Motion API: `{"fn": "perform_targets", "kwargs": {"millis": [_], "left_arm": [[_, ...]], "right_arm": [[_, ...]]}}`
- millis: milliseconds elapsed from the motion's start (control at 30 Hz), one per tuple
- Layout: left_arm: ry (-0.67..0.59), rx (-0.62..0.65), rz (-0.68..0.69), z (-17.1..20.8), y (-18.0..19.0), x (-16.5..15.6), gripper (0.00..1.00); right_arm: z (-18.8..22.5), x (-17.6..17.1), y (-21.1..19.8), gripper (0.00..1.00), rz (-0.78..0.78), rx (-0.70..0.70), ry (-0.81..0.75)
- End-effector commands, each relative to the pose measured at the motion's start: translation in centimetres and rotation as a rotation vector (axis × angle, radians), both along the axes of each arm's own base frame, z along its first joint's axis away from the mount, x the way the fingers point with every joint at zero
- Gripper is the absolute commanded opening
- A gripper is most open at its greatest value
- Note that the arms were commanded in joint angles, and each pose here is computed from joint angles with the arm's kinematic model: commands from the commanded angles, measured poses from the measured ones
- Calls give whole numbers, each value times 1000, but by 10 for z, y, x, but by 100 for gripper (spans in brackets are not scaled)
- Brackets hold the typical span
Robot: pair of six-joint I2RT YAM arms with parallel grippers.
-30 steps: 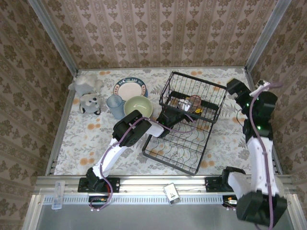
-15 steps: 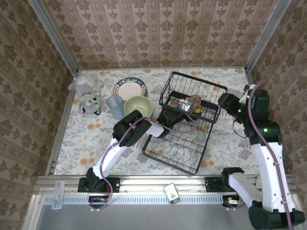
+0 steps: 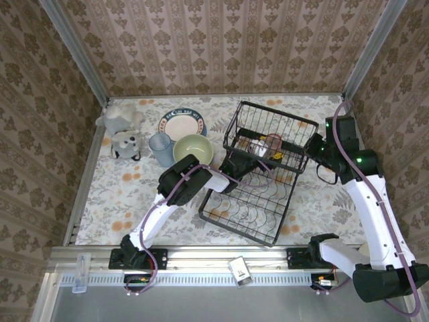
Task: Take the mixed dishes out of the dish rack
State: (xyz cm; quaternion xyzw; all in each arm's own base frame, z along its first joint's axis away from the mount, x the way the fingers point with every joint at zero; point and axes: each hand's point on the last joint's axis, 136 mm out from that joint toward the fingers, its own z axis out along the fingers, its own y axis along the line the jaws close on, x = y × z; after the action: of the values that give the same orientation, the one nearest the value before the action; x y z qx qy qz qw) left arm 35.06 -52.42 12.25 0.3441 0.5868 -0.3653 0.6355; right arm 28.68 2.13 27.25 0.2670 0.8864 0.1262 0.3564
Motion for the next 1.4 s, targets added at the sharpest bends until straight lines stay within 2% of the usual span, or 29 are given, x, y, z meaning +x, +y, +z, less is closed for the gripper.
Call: {"fn": "perform_targets", "kwargs": {"millis": [0, 200, 300, 433, 533, 733, 933, 1367], "left_arm": [[-137, -9, -29, 18, -11, -22, 79], [-116, -17, -21, 15, -13, -24, 79], [-58, -43, -93, 12, -14, -28, 78], [4, -57, -94, 8, -7, -26, 77], [68, -78, -145, 5, -8, -31, 75], [195, -148, -182, 16, -2, -30, 72], [221, -152, -212, 18, -1, -39, 72], [212, -156, -286, 43, 5, -67, 72]], "right_arm": [[9, 3, -3, 0, -16, -23, -8], [17, 21, -7, 0, -62, -19, -32], [24, 31, -6, 0, -71, 0, -55], [30, 39, -12, 0, -93, 2, -71], [36, 47, -16, 0, -103, 12, -86], [39, 55, -20, 0, -115, 6, -92], [37, 57, -24, 0, -134, 5, -97], [47, 76, -71, 0, -248, -47, -141]]}}
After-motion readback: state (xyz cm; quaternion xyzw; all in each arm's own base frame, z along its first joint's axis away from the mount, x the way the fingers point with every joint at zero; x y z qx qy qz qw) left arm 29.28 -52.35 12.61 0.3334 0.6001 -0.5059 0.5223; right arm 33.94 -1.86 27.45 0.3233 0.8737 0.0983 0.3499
